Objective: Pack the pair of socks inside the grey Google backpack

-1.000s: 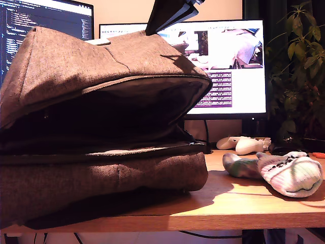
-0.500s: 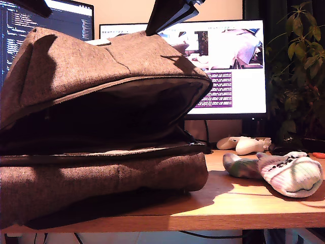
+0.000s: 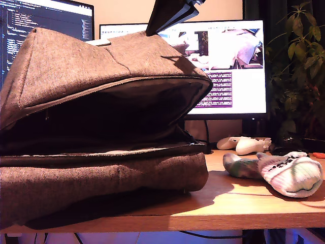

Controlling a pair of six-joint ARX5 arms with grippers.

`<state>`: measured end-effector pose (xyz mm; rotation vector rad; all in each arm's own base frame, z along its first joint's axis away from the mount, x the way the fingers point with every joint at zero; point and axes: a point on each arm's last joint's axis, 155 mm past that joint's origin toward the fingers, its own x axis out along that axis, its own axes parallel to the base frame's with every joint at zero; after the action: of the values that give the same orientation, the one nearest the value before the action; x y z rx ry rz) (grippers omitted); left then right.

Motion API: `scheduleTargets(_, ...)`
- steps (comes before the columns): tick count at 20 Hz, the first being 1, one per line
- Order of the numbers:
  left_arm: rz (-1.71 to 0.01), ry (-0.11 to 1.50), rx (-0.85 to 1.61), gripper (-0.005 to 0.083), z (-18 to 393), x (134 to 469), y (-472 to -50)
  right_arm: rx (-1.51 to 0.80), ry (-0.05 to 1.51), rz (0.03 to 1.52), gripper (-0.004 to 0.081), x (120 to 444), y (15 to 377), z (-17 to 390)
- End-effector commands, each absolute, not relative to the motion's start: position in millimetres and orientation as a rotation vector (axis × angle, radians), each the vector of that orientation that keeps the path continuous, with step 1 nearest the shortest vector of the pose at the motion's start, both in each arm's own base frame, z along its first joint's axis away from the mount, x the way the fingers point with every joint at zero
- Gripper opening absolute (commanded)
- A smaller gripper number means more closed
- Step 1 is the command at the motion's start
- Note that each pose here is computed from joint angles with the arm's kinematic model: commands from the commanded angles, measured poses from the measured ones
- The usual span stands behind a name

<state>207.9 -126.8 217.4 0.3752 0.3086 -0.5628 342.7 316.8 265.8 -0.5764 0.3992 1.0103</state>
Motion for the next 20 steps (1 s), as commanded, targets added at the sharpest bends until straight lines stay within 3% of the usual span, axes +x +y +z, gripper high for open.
scheduleTargets(1,-0.592,0.325,0.409,-0.0021,208,205,-131,-0.565,0.343,1.013,-0.0013,345,323,285)
scheduleTargets(5,-0.680,0.328,0.518,-0.0003,197,197,-147,-0.566,0.343,1.013,-0.0013,345,323,285)
scheduleTargets(7,-0.706,0.342,0.559,0.0052,190,198,-157,-0.565,0.343,1.013,-0.0013,345,323,285)
scheduleTargets(9,-0.733,0.346,0.611,0.0144,184,200,-170,-0.566,0.344,1.013,-0.0013,345,323,285)
scheduleTargets(13,-0.818,0.294,0.643,0.0452,184,197,-207,-0.566,0.344,1.012,-0.0013,345,323,285)
scheduleTargets(17,-0.817,0.271,0.765,0.0511,173,198,-227,-0.566,0.343,1.012,-0.0013,345,323,285)
scheduleTargets(20,-0.771,0.283,0.853,0.0611,159,204,-236,-0.566,0.343,1.013,-0.0013,345,323,285)
